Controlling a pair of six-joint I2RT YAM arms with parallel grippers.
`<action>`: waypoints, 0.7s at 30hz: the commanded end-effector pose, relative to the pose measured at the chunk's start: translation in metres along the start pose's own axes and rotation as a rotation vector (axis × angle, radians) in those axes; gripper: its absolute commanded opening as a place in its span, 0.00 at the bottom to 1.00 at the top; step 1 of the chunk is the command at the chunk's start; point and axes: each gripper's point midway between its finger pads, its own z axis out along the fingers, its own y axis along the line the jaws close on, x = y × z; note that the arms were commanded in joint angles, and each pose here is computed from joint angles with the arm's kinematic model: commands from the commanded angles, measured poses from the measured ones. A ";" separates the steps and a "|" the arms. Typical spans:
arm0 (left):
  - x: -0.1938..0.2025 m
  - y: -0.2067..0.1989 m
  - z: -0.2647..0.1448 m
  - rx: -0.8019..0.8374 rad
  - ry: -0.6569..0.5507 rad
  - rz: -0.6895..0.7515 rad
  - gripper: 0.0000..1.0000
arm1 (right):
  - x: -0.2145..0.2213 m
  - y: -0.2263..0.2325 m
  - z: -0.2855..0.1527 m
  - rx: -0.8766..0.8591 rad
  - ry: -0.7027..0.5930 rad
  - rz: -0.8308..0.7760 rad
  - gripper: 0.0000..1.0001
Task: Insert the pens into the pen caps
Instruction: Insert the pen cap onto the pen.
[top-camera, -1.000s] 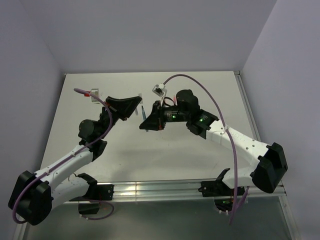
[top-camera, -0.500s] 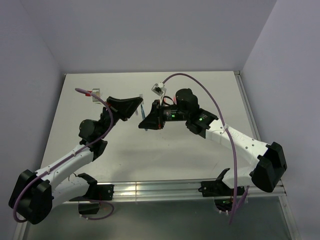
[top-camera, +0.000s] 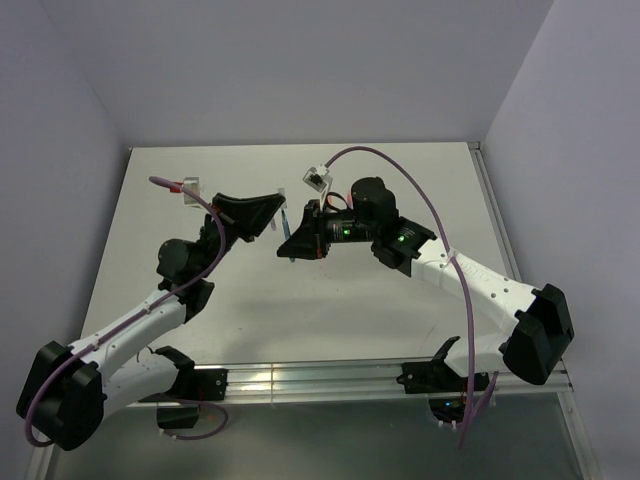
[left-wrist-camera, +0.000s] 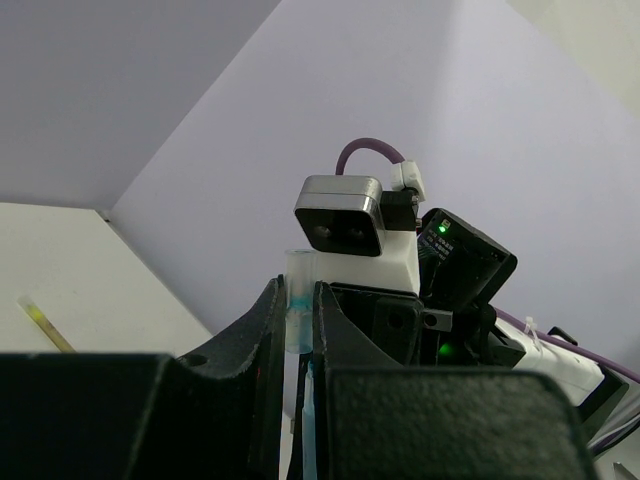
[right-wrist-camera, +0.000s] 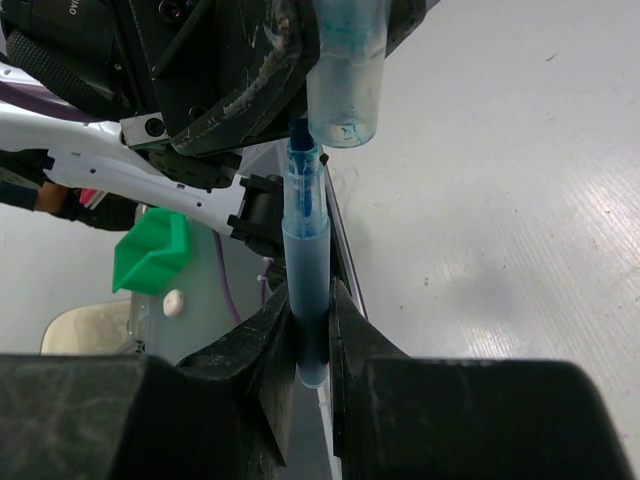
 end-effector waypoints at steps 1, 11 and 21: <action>-0.015 -0.022 0.003 0.058 -0.044 0.012 0.00 | -0.015 0.009 -0.001 -0.023 -0.037 -0.046 0.00; -0.020 -0.024 0.003 0.064 -0.055 0.008 0.00 | -0.013 0.011 -0.001 -0.032 -0.031 -0.043 0.00; -0.022 -0.023 0.004 0.059 -0.057 -0.001 0.00 | -0.009 0.010 0.001 -0.041 -0.017 -0.038 0.00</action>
